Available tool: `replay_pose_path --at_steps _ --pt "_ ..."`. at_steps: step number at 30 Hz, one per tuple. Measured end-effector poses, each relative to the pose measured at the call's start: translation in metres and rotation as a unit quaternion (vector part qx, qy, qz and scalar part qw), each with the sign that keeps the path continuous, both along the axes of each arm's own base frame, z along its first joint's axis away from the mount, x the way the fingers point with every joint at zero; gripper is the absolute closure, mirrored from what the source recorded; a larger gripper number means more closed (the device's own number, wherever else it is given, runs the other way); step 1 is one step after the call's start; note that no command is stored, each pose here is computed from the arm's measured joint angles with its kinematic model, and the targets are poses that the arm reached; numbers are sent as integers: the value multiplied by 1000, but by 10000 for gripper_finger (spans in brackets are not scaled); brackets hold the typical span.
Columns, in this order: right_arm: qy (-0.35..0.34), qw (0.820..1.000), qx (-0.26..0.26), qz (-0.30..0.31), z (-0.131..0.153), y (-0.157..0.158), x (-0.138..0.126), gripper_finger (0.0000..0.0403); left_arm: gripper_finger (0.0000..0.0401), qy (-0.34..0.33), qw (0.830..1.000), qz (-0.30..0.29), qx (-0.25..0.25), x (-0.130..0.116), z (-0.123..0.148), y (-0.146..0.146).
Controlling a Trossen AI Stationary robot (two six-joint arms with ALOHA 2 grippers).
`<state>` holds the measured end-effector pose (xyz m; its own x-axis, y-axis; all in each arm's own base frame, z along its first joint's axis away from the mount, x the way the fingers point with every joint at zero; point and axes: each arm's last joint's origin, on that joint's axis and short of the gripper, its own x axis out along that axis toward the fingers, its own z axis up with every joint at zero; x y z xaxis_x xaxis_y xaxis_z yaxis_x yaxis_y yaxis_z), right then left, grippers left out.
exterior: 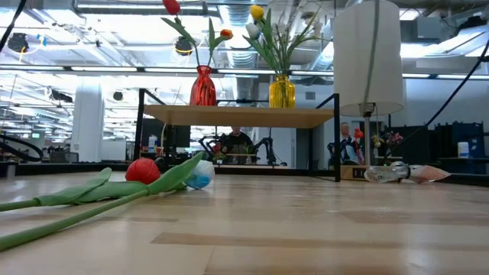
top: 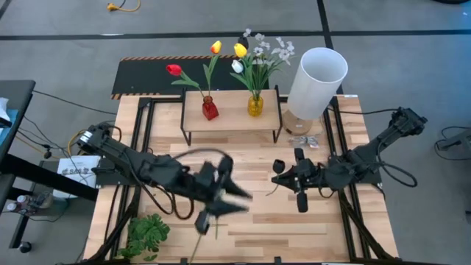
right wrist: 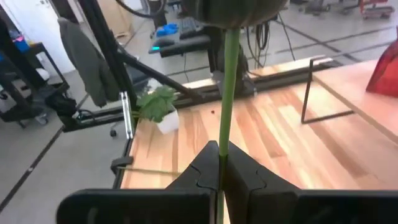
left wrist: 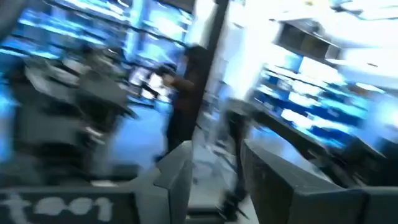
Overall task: Pick and place flowers into a vace then onto a shelf
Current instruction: Put the black tulip into the red flower vase
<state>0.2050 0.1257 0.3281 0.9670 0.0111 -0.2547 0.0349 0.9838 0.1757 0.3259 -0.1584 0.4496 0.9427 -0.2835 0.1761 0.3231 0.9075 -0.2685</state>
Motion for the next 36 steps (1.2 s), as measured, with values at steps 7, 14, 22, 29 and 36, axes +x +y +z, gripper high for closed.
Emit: replay_pose_path --at_steps 7,14,22,29,36 --pt "2 1000 3 13 2 3 -7 402 303 48 998 -28 -35 24 -72 -31" --pt "-10 1000 9 18 10 1 -20 403 332 -78 992 -11 -99 31 -115 -61" --pt "-18 999 16 24 16 -1 -29 403 359 -44 954 288 -66 47 -150 -72" --pt "-19 999 8 -31 14 -5 -28 403 371 52 843 536 11 48 -133 -54" --pt "-49 991 14 -125 19 -26 -12 403 373 88 815 568 77 57 -130 -42"
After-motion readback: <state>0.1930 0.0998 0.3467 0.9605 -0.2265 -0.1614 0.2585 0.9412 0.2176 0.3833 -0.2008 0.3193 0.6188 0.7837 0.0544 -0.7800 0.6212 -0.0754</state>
